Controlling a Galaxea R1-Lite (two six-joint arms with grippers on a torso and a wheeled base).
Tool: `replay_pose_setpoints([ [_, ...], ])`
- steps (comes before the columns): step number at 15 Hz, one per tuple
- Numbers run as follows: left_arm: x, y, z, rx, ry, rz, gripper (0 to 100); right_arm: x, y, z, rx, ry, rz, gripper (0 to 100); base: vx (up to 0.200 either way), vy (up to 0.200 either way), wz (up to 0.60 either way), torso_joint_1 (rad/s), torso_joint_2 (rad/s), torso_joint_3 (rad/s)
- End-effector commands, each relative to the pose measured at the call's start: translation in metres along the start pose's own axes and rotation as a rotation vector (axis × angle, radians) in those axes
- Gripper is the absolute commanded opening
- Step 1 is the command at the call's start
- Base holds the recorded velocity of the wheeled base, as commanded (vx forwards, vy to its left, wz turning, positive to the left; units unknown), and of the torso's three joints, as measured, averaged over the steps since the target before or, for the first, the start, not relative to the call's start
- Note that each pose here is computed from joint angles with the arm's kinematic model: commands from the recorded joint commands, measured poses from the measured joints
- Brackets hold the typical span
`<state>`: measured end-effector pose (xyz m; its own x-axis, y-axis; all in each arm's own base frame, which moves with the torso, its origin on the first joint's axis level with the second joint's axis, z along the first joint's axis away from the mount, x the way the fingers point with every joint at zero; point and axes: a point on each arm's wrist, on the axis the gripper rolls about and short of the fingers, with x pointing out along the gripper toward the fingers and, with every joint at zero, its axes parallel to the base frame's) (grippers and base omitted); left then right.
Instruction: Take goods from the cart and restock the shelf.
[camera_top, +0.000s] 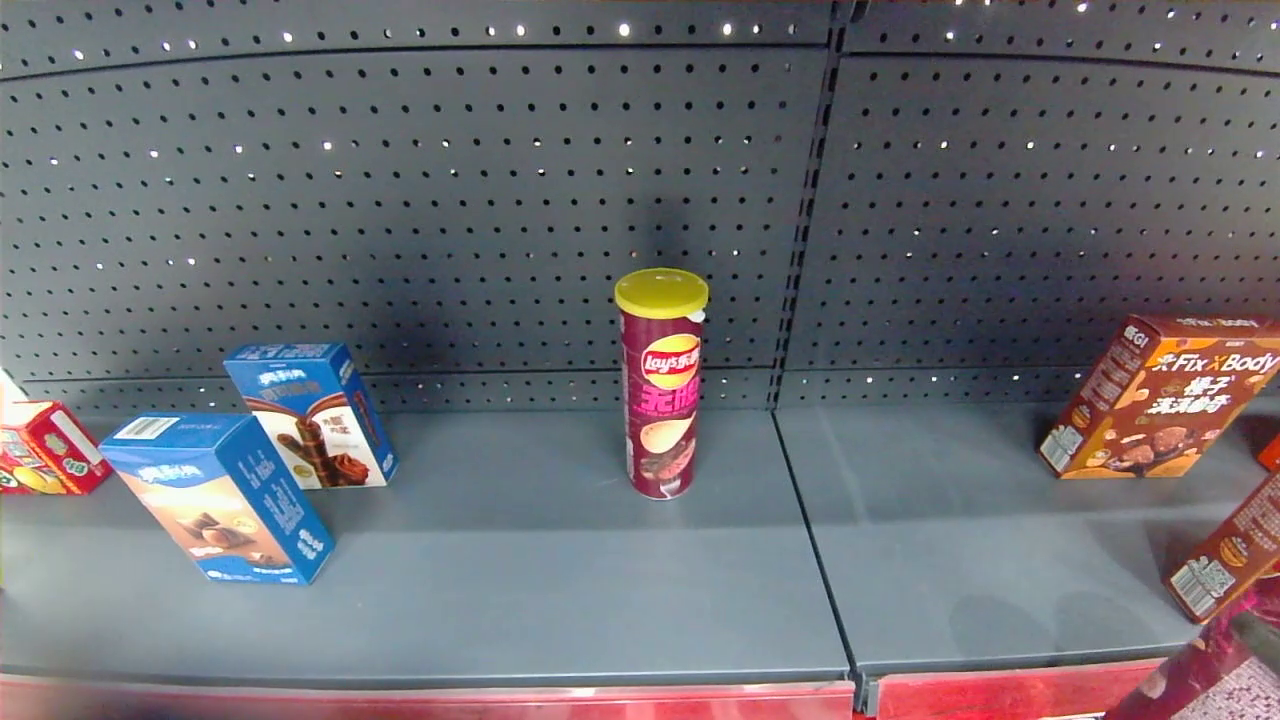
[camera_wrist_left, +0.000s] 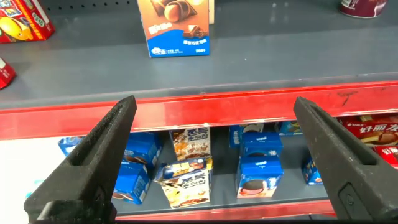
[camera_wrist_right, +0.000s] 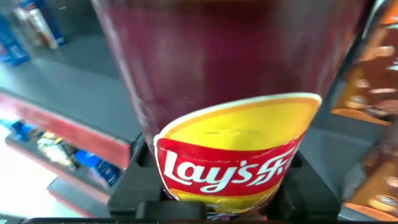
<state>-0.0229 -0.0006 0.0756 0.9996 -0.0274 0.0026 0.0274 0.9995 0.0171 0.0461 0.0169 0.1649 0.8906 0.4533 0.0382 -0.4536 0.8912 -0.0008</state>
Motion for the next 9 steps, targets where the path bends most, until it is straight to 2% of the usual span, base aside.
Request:
replay_pose_setpoints([
  [1,0.0,0.0,0.0,0.0,0.001,0.0,100,0.002,0.0,-0.001,0.003,0.013,0.002,0,0.0,0.0,0.0,0.0,0.0,0.0],
  [6,0.0,0.0,0.0,0.007,0.007,-0.006,100,-0.007,0.0,-0.009,-0.012,0.128,-0.044,0,0.0,0.0,0.0,0.0,0.0,0.0],
  [7,0.003,0.0,0.001,0.007,0.038,-0.013,100,-0.01,0.001,-0.01,-0.007,0.155,-0.053,0,0.0,0.0,0.0,0.0,0.0,0.0],
  [8,0.003,0.0,0.001,0.003,0.047,-0.019,100,-0.012,0.001,-0.011,-0.003,0.173,-0.054,0,0.0,0.0,0.0,0.0,0.0,0.0],
  [9,0.002,0.0,0.013,0.01,0.017,-0.031,100,-0.014,0.002,-0.015,-0.001,0.194,-0.051,0,0.0,0.0,0.0,0.0,0.0,0.0],
])
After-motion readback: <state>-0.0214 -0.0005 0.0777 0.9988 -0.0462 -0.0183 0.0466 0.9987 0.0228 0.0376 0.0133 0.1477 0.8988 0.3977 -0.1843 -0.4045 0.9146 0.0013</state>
